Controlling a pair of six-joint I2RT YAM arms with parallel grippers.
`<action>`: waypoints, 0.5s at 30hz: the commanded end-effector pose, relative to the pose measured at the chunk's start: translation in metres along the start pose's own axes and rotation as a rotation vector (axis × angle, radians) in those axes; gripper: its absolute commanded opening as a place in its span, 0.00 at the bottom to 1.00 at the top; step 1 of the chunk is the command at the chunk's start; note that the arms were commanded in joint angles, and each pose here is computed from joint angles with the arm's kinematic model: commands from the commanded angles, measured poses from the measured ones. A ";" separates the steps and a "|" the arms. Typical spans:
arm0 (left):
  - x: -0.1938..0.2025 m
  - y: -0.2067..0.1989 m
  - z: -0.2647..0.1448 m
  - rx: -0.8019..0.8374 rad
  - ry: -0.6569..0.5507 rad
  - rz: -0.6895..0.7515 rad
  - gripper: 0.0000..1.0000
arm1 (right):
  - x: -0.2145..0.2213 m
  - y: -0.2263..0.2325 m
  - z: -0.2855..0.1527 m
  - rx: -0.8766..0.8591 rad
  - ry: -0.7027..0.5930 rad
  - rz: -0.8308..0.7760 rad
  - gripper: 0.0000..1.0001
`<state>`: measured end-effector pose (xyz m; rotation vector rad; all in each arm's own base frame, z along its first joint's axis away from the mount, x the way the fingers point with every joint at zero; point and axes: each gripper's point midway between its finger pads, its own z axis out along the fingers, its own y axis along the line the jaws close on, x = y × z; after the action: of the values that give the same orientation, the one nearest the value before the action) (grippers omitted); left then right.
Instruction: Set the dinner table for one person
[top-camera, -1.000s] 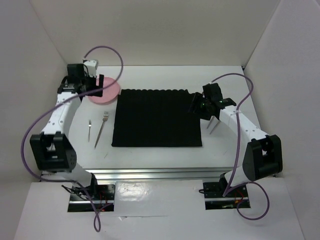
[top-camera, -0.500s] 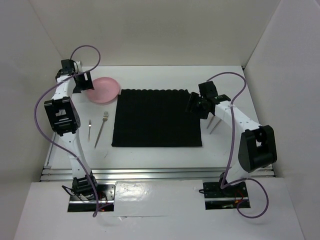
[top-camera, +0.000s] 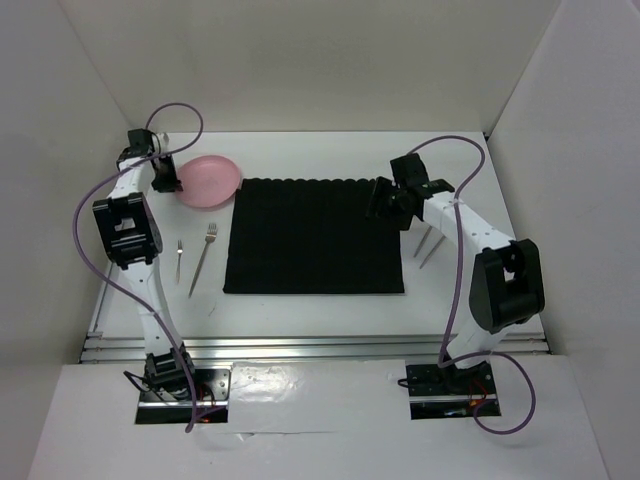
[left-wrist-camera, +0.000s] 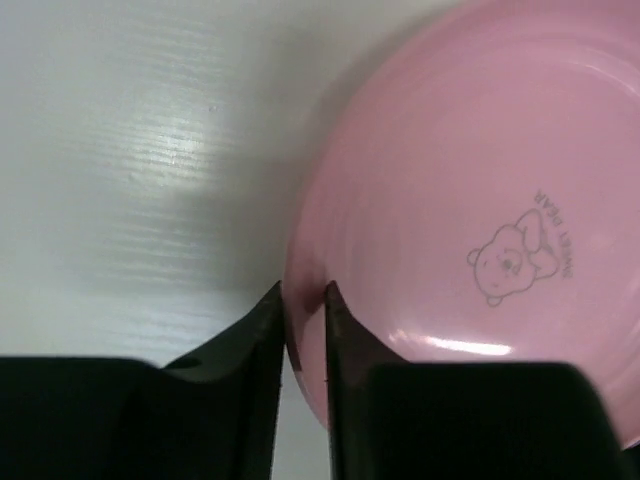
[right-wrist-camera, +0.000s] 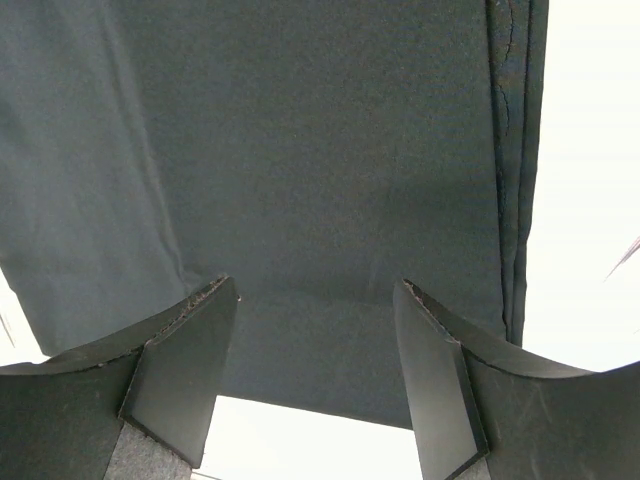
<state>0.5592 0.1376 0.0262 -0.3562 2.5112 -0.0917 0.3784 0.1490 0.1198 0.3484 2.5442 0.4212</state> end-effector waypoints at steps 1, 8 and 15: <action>0.043 0.002 0.011 0.027 0.130 -0.046 0.20 | -0.009 0.007 -0.003 0.006 -0.020 -0.016 0.72; 0.023 0.017 0.001 0.030 0.083 -0.122 0.00 | -0.009 0.005 -0.010 0.012 -0.027 -0.016 0.72; -0.038 0.008 -0.077 0.186 -0.105 -0.202 0.00 | -0.008 0.005 -0.025 -0.003 -0.050 -0.017 0.72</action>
<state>0.5497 0.1497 0.0428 -0.5471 2.4449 -0.3076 0.3738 0.1454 0.1169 0.3569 2.5673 0.3906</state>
